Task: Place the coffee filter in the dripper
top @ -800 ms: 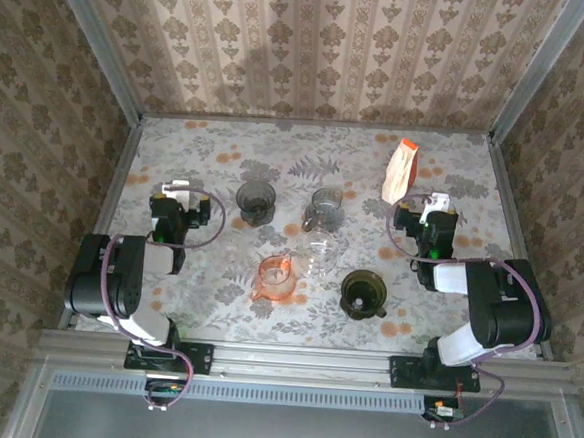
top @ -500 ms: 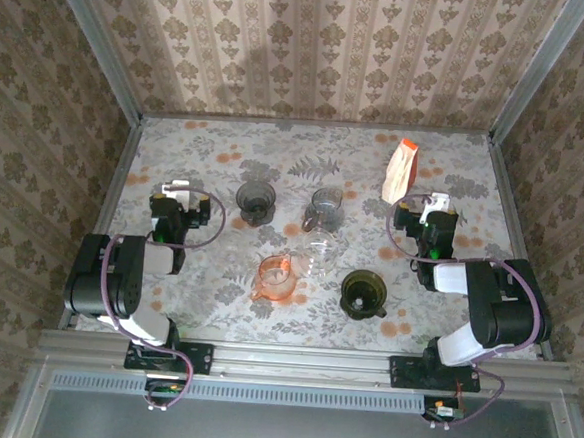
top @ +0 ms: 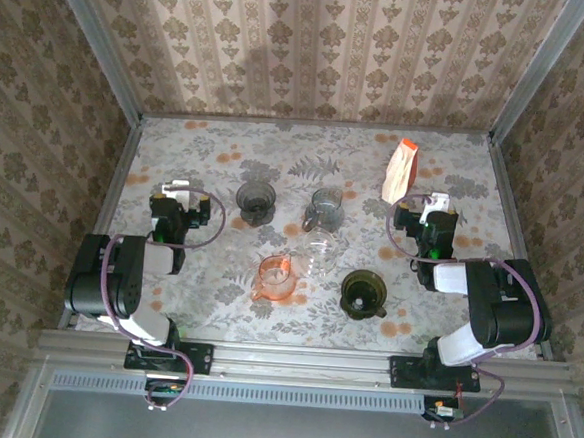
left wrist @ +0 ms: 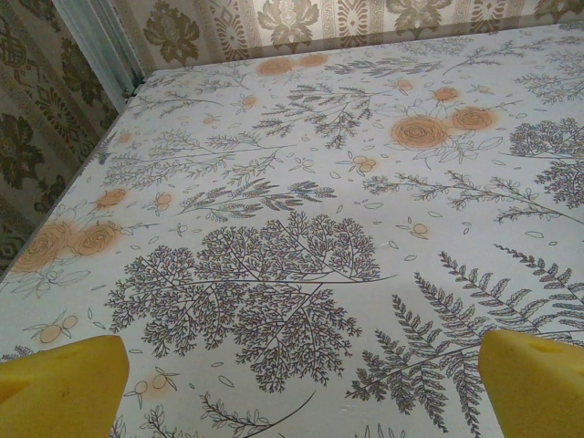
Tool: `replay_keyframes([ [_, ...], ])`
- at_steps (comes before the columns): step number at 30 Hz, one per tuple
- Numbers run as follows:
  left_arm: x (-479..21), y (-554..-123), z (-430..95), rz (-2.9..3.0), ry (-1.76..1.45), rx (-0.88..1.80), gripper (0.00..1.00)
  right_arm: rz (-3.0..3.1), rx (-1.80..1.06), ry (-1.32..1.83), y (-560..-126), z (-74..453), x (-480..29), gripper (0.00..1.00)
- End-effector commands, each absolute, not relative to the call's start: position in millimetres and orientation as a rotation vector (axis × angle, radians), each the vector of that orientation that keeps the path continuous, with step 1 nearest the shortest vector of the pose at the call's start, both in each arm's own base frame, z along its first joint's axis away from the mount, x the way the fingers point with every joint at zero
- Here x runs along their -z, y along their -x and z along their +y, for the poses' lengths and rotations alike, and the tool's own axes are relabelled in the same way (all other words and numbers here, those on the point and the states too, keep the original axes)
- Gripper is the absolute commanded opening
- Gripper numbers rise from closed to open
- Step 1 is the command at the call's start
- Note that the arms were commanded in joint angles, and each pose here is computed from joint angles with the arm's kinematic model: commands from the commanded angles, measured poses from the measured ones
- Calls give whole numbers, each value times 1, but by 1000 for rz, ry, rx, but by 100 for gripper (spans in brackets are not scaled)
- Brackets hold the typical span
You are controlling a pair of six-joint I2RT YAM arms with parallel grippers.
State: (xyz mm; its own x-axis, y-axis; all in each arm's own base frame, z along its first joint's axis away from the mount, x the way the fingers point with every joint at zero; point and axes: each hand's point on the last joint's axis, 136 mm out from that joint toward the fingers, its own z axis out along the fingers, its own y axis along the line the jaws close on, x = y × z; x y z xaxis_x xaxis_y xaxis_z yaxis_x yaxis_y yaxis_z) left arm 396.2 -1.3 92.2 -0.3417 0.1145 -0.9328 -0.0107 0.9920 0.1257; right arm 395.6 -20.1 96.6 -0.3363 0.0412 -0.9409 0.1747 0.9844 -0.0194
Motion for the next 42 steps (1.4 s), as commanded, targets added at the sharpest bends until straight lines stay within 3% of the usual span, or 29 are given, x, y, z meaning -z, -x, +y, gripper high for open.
replay_keyframes([
  [1,-96,-401,-2,1913,-94,-95,100,1902,123,-147,-397,-18,-100,100],
  [18,-101,-395,7,1876,-36,-103,100,1921,35,-121,-400,-15,-108,100],
  [25,-152,-371,18,1788,52,-265,100,2019,89,-223,-394,-21,-129,100],
  [29,-206,-362,10,1659,58,-278,100,2010,282,-311,-381,-31,-149,100],
  [32,-244,-356,19,1541,182,-235,100,1934,317,-504,-371,-47,-170,100],
  [36,-264,-344,54,1432,551,-130,100,1893,126,-843,-353,-56,-174,100],
  [42,-253,-328,61,1383,740,216,100,1974,-142,-658,-370,-12,-186,100],
])
